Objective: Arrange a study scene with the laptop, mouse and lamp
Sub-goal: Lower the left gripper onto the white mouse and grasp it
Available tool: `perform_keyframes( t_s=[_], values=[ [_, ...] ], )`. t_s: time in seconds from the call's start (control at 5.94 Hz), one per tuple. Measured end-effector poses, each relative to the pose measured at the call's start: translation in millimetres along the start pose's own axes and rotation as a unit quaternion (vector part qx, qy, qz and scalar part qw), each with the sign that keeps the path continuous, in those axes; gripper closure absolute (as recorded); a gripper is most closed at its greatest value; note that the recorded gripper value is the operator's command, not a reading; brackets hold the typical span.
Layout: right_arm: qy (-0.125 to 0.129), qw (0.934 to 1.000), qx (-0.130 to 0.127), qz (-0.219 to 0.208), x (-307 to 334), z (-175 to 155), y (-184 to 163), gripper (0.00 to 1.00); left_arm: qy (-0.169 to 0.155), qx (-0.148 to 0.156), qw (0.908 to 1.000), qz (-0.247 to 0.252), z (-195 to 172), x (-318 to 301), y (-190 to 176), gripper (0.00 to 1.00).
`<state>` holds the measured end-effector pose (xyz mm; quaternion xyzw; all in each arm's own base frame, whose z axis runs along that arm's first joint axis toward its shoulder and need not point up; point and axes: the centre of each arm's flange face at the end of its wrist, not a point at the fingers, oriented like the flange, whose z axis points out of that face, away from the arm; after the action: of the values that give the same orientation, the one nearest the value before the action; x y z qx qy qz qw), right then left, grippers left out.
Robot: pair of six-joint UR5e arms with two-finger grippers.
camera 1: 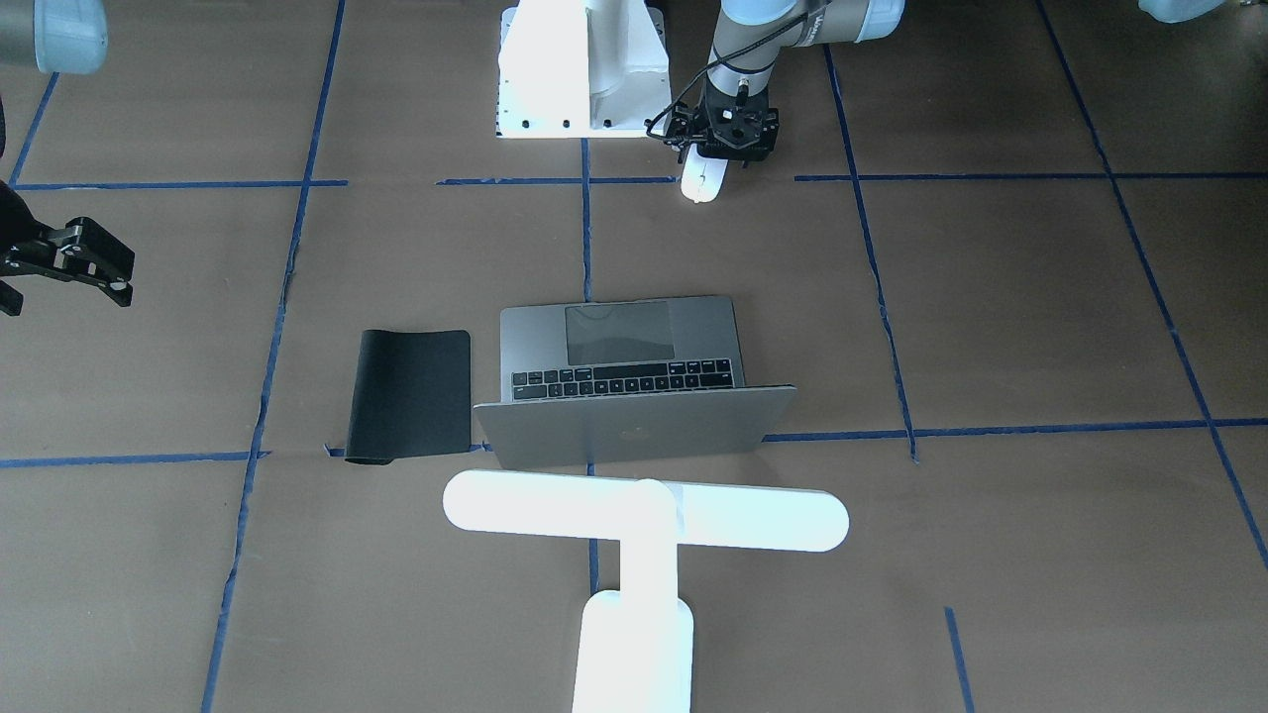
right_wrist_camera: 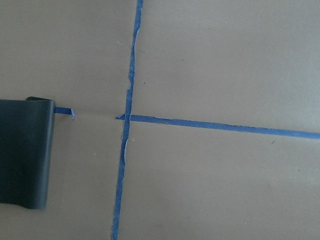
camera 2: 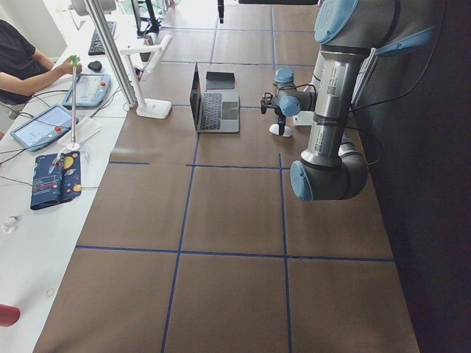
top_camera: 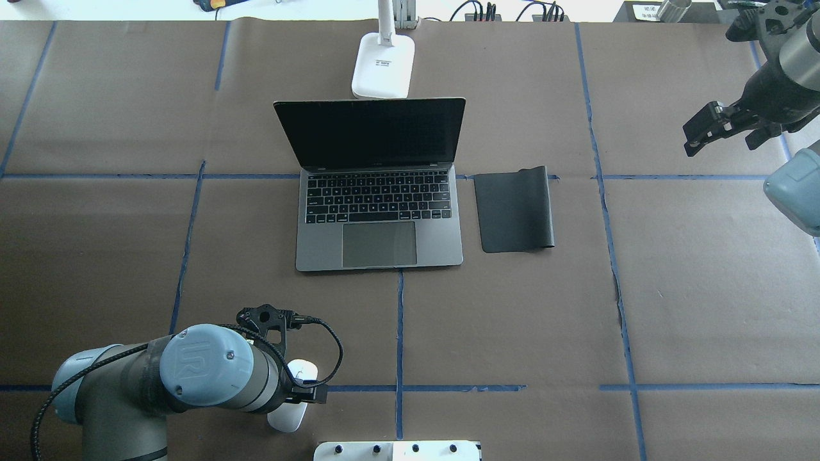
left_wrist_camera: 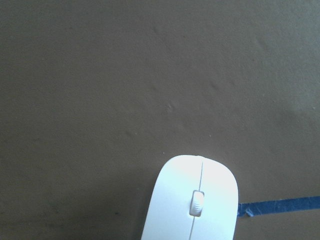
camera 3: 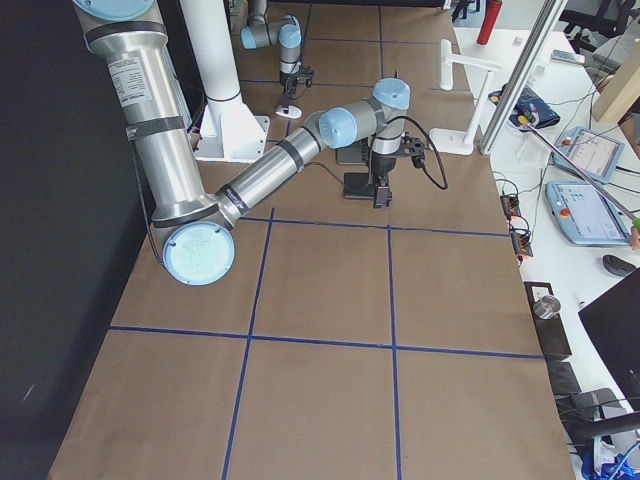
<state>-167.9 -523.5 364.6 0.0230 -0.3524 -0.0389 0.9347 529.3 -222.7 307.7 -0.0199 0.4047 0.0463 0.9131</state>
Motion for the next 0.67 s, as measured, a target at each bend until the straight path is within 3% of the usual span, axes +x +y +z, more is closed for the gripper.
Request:
perform_keyframes(
  t_s=[0.67],
  values=[
    [0.002, 1.0000, -0.002, 0.002, 1.6, 1.9, -0.5, 0.00, 0.000, -0.002, 1.0000, 0.000, 7.3, 12.8, -1.5, 0.00]
  ],
)
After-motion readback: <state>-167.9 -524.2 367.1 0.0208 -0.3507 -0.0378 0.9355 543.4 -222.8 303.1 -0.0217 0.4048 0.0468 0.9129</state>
